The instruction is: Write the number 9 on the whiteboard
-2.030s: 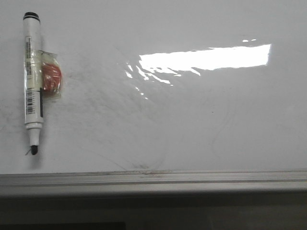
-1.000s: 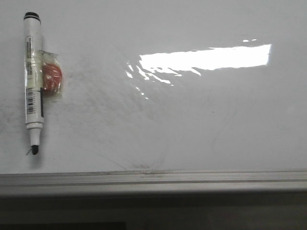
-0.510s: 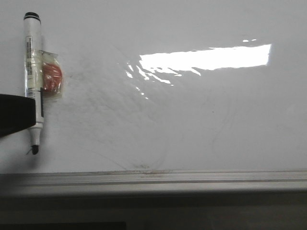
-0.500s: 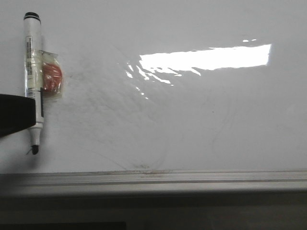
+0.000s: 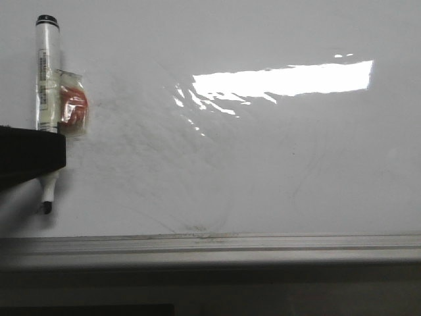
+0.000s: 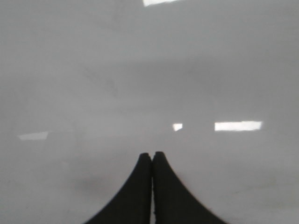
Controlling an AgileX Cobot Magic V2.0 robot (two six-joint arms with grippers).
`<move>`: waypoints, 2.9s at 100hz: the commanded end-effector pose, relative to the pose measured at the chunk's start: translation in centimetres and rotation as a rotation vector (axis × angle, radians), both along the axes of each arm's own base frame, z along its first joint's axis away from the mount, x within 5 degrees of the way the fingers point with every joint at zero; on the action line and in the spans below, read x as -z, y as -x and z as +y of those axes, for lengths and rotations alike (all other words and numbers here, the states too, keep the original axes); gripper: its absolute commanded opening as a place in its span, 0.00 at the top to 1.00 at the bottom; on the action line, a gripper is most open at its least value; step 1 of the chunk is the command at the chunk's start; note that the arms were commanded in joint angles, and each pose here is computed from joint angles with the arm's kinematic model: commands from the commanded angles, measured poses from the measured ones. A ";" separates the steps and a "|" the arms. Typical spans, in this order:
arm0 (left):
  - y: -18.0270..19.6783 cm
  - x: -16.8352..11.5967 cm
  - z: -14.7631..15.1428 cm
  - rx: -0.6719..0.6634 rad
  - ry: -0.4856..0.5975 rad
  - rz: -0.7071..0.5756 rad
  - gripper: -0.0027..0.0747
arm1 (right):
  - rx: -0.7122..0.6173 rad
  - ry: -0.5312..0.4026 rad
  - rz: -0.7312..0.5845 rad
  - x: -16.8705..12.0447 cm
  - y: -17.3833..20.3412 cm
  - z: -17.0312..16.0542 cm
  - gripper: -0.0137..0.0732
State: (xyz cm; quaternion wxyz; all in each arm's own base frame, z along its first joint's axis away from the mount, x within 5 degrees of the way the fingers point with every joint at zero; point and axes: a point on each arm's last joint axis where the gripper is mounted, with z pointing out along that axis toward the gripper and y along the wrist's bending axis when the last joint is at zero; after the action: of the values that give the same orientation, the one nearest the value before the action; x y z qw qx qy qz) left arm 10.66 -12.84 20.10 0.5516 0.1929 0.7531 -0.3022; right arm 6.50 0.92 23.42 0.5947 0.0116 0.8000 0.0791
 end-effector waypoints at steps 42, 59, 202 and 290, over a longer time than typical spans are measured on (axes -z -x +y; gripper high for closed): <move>0.1 -1.3 -0.9 0.076 0.014 -0.110 0.99 | -0.424 0.042 0.092 -5.2 -2.3 4.2 0.87; 0.8 -1.7 -1.6 0.199 -0.035 -0.234 0.99 | -0.671 0.102 0.062 -8.4 -2.8 7.6 0.52; 1.7 -4.1 -1.8 0.298 -0.031 -0.424 0.61 | -0.915 0.180 0.188 -13.2 -7.5 18.4 0.91; 2.8 -7.2 2.4 0.132 0.134 -0.437 0.61 | -0.666 0.218 0.303 -14.9 -12.9 15.1 0.89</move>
State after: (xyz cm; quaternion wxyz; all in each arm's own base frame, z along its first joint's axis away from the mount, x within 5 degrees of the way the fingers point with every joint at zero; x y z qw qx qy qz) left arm 7.74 -10.49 25.75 0.6606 0.2857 0.6117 -0.3283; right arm 19.44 17.21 36.74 0.3686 -0.2899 0.8557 0.2189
